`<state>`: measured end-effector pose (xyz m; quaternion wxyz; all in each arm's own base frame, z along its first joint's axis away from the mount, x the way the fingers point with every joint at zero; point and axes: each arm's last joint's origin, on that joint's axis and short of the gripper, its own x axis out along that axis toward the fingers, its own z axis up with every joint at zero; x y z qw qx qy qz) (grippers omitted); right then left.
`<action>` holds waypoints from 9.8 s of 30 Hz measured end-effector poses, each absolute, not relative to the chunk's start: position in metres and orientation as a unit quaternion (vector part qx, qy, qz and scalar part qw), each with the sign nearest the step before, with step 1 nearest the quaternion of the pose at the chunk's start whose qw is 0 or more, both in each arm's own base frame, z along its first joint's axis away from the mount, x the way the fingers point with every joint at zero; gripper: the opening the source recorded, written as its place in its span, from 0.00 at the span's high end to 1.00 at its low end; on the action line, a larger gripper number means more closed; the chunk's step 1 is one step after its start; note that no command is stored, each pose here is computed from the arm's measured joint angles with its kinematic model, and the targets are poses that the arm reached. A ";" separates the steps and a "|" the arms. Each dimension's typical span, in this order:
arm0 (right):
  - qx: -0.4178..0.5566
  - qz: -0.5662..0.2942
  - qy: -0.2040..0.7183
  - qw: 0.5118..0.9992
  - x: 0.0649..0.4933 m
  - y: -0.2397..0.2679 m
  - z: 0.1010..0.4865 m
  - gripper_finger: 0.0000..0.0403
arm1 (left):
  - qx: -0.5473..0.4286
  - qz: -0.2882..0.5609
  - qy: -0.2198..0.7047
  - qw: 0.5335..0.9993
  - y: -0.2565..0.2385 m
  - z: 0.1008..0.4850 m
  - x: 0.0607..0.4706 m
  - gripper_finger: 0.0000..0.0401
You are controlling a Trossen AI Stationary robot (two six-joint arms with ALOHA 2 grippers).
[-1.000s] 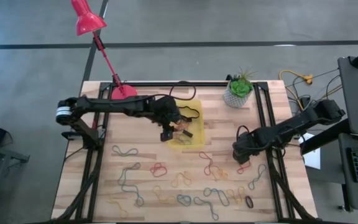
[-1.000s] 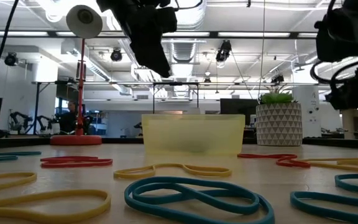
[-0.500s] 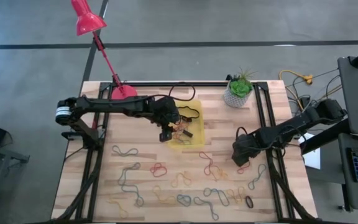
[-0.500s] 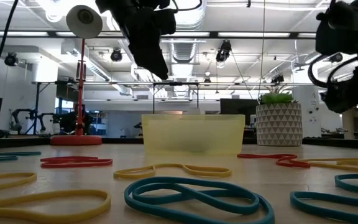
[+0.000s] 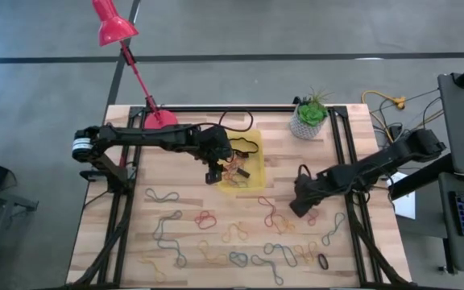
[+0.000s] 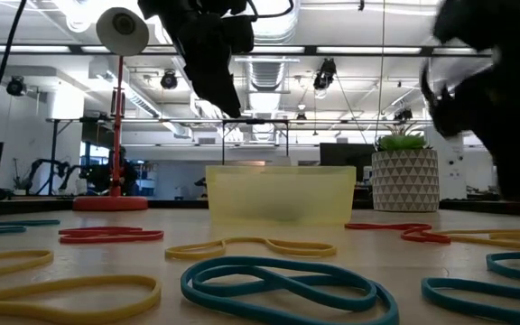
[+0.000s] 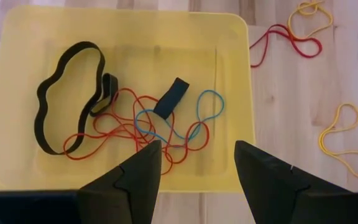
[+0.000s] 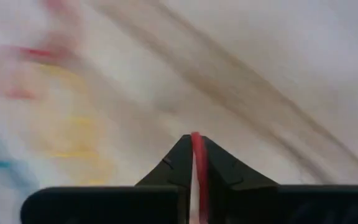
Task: Pick and place rubber bands into bin
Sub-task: Put the red rubber band into the yellow bin, then put the blue rubber band into the yellow bin
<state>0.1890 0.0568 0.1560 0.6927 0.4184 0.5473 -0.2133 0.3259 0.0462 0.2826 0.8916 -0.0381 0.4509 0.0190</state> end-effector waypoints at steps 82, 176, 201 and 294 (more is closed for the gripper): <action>0.189 -0.205 0.495 0.823 0.368 0.075 0.277 0.47 | -0.091 0.057 0.572 0.813 -0.033 0.152 0.230 1.00; -0.067 0.145 0.767 0.622 0.116 0.176 0.145 0.52 | -0.078 0.089 0.400 0.909 -0.004 0.272 0.335 0.47; -0.051 -0.015 0.738 0.673 0.118 0.167 0.143 0.85 | -0.098 0.079 0.400 0.908 -0.005 0.272 0.335 0.47; 0.088 -0.035 0.697 0.711 0.122 0.174 0.125 0.98 | -0.094 0.078 0.402 0.907 -0.005 0.271 0.335 0.47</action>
